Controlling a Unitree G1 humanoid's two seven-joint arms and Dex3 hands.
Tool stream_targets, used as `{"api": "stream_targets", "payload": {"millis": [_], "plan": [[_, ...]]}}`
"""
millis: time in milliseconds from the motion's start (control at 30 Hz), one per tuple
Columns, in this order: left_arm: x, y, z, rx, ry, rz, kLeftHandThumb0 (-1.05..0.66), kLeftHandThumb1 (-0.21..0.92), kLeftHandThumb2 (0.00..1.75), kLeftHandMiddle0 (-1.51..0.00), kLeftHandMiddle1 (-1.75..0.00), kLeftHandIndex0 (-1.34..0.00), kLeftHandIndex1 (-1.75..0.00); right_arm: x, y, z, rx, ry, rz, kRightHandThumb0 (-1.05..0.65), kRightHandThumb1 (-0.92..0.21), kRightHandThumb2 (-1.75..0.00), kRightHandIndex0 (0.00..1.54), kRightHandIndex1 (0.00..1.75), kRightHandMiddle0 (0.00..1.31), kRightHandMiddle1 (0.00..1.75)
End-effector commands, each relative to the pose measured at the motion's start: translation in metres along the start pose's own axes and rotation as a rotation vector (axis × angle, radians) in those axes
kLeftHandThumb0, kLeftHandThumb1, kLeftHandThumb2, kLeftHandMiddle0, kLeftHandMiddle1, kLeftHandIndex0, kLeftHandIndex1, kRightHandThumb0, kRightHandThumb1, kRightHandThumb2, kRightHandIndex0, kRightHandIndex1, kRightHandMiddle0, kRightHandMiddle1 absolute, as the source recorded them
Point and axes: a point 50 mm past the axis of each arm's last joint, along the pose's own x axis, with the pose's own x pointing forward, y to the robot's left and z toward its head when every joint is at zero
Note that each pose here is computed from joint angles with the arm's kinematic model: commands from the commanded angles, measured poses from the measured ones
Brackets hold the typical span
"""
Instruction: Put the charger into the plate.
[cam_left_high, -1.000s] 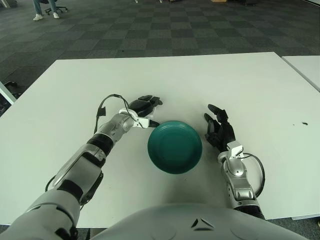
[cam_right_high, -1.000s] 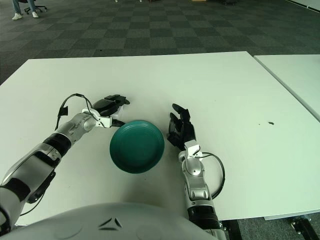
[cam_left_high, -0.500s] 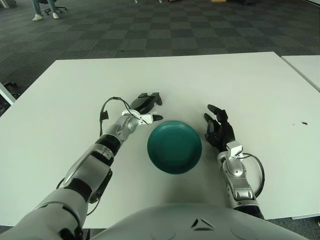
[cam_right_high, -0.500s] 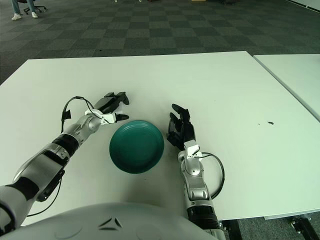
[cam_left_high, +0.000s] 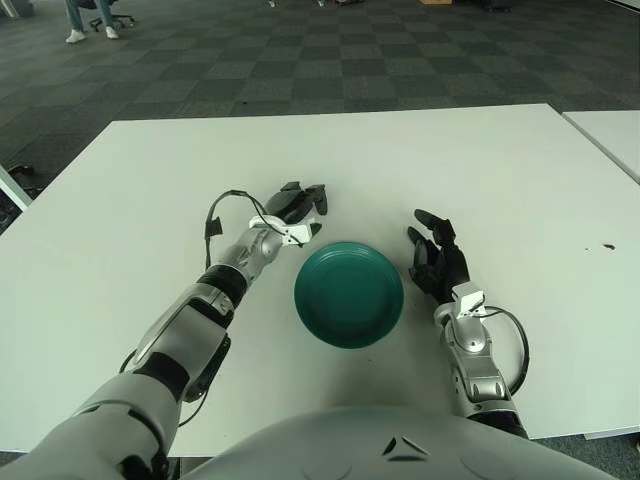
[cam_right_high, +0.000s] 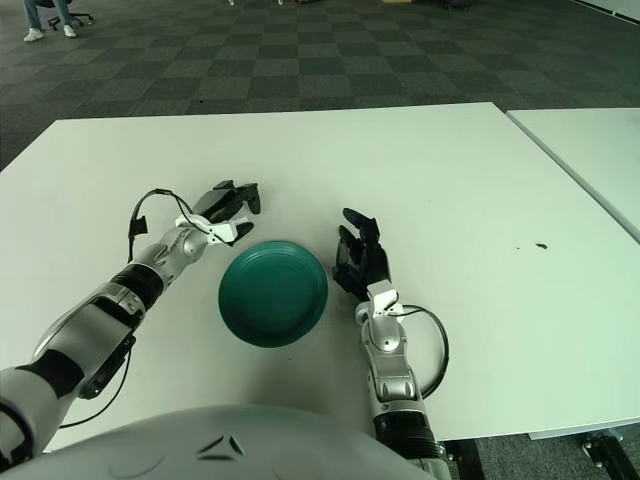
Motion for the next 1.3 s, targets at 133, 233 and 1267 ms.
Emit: {"api": "stream_targets", "payload": {"millis": [133, 233, 1267], "plan": [[-0.019, -0.027, -0.020, -0.017, 0.127, -0.070, 0.00, 0.16, 1.47, -0.73, -1.66, -0.53, -1.75, -0.027, -0.004, -0.048, -0.019, 0.289, -0.014, -0.69, -0.92, -0.89, 0.47, 0.01, 0.00, 0.81], [-0.020, -0.028, -0.021, -0.018, 0.133, -0.059, 0.00, 0.14, 1.48, -0.76, -1.62, -0.54, -1.75, -0.027, -0.004, -0.049, -0.020, 0.288, -0.013, -0.69, -0.92, -0.89, 0.47, 0.01, 0.00, 0.81], [-0.025, 0.043, 0.009, 0.027, -0.107, 0.196, 0.00, 0.10, 1.55, -0.77, -1.70, -0.56, -1.75, -0.024, -0.003, -0.049, -0.008, 0.291, -0.012, -0.66, -0.92, -0.88, 0.46, 0.01, 0.01, 0.80]]}}
